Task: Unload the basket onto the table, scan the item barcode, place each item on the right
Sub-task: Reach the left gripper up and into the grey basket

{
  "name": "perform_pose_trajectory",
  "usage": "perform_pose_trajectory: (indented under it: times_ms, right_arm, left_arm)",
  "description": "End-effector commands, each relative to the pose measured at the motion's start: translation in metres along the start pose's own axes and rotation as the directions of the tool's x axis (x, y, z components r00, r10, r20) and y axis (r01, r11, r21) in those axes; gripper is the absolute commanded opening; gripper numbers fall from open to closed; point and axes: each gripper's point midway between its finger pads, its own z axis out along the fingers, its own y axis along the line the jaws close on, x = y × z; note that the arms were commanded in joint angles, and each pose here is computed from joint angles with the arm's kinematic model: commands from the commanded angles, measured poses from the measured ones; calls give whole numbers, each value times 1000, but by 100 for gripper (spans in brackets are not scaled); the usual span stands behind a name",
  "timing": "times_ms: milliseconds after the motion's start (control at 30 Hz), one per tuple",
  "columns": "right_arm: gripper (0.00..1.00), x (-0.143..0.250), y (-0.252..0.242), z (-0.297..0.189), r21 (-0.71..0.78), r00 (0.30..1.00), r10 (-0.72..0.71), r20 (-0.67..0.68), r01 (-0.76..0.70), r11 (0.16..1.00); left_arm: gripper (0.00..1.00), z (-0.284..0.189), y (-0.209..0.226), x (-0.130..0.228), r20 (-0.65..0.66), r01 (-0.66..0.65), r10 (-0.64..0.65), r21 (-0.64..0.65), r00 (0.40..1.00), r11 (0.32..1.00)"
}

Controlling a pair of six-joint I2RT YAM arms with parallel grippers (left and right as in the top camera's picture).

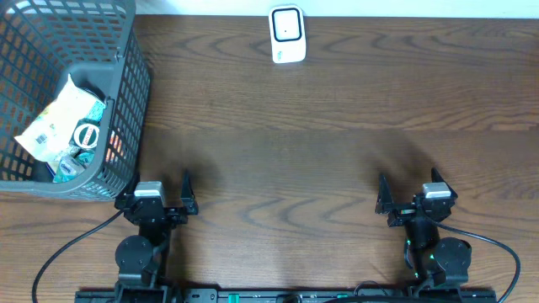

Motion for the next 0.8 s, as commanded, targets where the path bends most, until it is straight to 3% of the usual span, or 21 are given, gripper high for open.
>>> perform_pose_trajectory:
  times_ms: [0,33,67,167,267,433,567,633,700,767]
  right_arm:
    - [99,1,-1,0,7,1000,-7,0,7,1000]
    - [99,1,-1,0,7,1000,-7,0,7,1000]
    - [99,1,-1,0,7,1000,-7,0,7,1000]
    - [99,1,-1,0,7,1000,-7,0,7,1000]
    - [99,1,-1,0,7,1000,-7,0,7,1000]
    - [99,1,-1,0,7,1000,-7,0,7,1000]
    - [99,1,-1,0,7,1000,-7,0,7,1000]
    - [99,1,-1,0,7,1000,-7,0,7,1000]
    - [99,1,-1,0,7,1000,-7,0,7,1000]
    - [99,1,-1,0,7,1000,-7,0,7,1000]
  left_arm:
    - [98,-1,-27,0,-2,112,-113,158,994,981]
    - [97,-10,-60,-14,20,125,-141,349,990,929]
    - [98,-15,-69,-25,59,104,-140,409,988,906]
    - [98,-25,-74,-61,208,43,-151,449,966,892]
    - [97,-50,-86,-105,398,-70,-165,513,903,855]
    - [98,-87,-86,-164,561,-127,-232,527,795,840]
    - [98,-98,-63,-219,615,-48,-251,426,747,903]
    - [97,-96,-64,-243,575,-36,-232,416,784,909]
    - [98,-82,-74,-254,451,-30,-188,433,872,901]
    - [98,-69,-95,-252,298,-101,-59,497,953,862]
